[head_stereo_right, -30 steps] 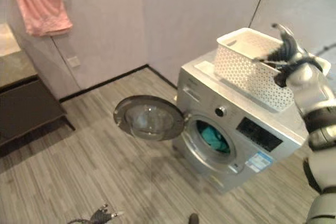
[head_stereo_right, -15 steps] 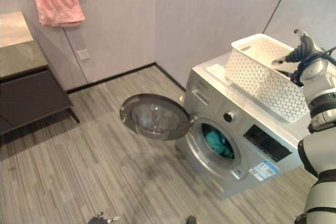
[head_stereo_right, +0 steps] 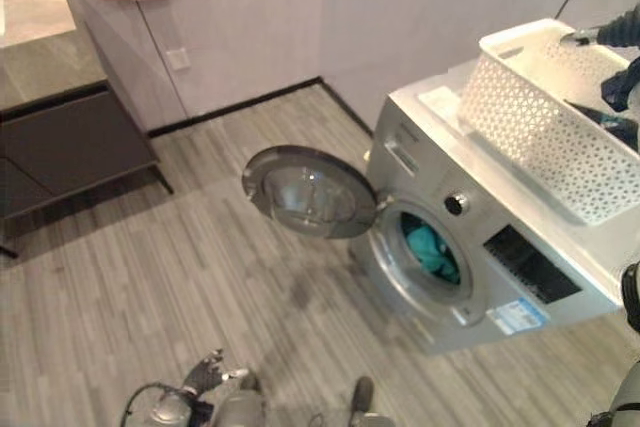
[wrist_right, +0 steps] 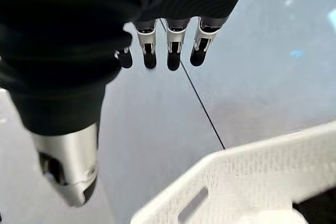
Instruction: Grab the laundry basket,head to the washer,open it,put in the laundry and shut it.
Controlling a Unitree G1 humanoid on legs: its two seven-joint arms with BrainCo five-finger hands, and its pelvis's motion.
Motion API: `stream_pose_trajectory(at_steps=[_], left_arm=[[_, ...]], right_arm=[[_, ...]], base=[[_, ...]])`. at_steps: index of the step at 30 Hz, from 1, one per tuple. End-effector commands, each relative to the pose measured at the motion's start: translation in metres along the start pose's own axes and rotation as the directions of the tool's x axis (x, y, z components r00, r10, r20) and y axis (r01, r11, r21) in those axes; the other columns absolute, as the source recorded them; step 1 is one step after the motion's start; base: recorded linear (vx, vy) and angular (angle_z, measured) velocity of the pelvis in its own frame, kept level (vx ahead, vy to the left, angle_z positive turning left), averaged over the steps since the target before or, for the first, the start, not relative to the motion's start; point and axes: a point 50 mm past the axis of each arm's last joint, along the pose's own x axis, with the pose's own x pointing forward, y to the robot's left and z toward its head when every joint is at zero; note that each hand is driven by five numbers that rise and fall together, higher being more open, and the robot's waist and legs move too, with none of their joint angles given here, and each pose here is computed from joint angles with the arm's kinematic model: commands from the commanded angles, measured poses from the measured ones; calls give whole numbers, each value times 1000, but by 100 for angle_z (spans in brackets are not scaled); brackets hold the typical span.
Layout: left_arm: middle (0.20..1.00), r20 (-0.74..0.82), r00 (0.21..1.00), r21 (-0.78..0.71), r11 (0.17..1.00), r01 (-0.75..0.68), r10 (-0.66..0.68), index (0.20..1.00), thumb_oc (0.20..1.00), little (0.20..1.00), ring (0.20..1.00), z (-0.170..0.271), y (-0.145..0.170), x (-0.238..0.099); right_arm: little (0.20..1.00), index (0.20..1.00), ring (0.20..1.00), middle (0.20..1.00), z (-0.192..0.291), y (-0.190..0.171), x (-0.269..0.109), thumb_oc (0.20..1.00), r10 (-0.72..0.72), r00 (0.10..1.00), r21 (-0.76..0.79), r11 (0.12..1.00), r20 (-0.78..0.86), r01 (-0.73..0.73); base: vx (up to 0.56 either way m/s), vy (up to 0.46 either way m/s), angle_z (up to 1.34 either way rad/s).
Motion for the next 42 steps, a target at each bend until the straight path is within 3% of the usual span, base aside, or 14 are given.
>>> stream_pose_trajectory(at_steps=[1, 7, 8, 13, 14, 18, 25, 31, 36, 42], left_arm=[[1000, 72, 997, 152, 988, -3, -8, 1000, 1000, 1000, 1000, 14, 18, 0], [1000, 25, 1000, 164, 987, -3, -1, 1000, 1000, 1000, 1000, 6, 15, 2], [1000, 20, 1000, 141, 990, -12, 9, 1000, 1000, 1000, 1000, 6, 15, 3], [1000, -13, 999, 121, 992, -34, 35, 1000, 1000, 1000, 1000, 2, 14, 6], [1000, -42, 998, 49, 998, -44, 46, 1000, 1000, 1000, 1000, -2, 13, 6], [1000, -62, 997, 10, 999, -38, 38, 1000, 1000, 1000, 1000, -6, 7, 6], [1000, -55, 998, 4, 1000, -2, 3, 1000, 1000, 1000, 1000, -8, -5, 5], [1000, -73, 997, 32, 999, 39, -37, 1000, 1000, 1000, 1000, -11, -11, 4], [1000, -129, 991, 35, 999, 40, -35, 1000, 1000, 1000, 1000, -23, -9, 1], [1000, -142, 990, 3, 1000, 22, -22, 1000, 1000, 1000, 1000, -28, -4, -1]], right_arm=[[1000, 1000, 1000, 1000, -7, -23, 0, 1000, -98, 995, 40, 994, -32, 99], [1000, 1000, 1000, 1000, -27, -10, 1, 1000, -44, 988, 12, 999, -148, 47], [1000, 1000, 1000, 1000, -43, -17, -2, 1000, -63, 973, -27, 998, -224, 59], [1000, 1000, 1000, 1000, -56, -37, -8, 1000, -118, 955, -25, 993, -272, 115], [1000, 1000, 1000, 1000, -66, -57, -14, 1000, -169, 940, -17, 985, -298, 172], [1000, 1000, 1000, 1000, -85, -70, -25, 1000, -183, 915, -12, 982, -359, 191], [1000, 1000, 1000, 1000, -95, -83, -29, 1000, -167, 886, -125, 984, -432, 124], [1000, 1000, 1000, 1000, -118, -72, -43, 1000, -65, 834, -261, 960, -549, -98], [1000, 1000, 1000, 1000, -136, -69, -56, 1000, 0, 799, -292, 931, -601, -219], [1000, 1000, 1000, 1000, -143, -70, -63, 1000, 13, 783, -303, 918, -622, -256]], base=[[177, 374, -9], [182, 101, -11], [138, -81, -3], [207, -106, 8], [234, -172, 56], [253, -268, 84], [102, -129, 6], [28, -23, 11], [19, -7, 0], [15, -30, -8]])
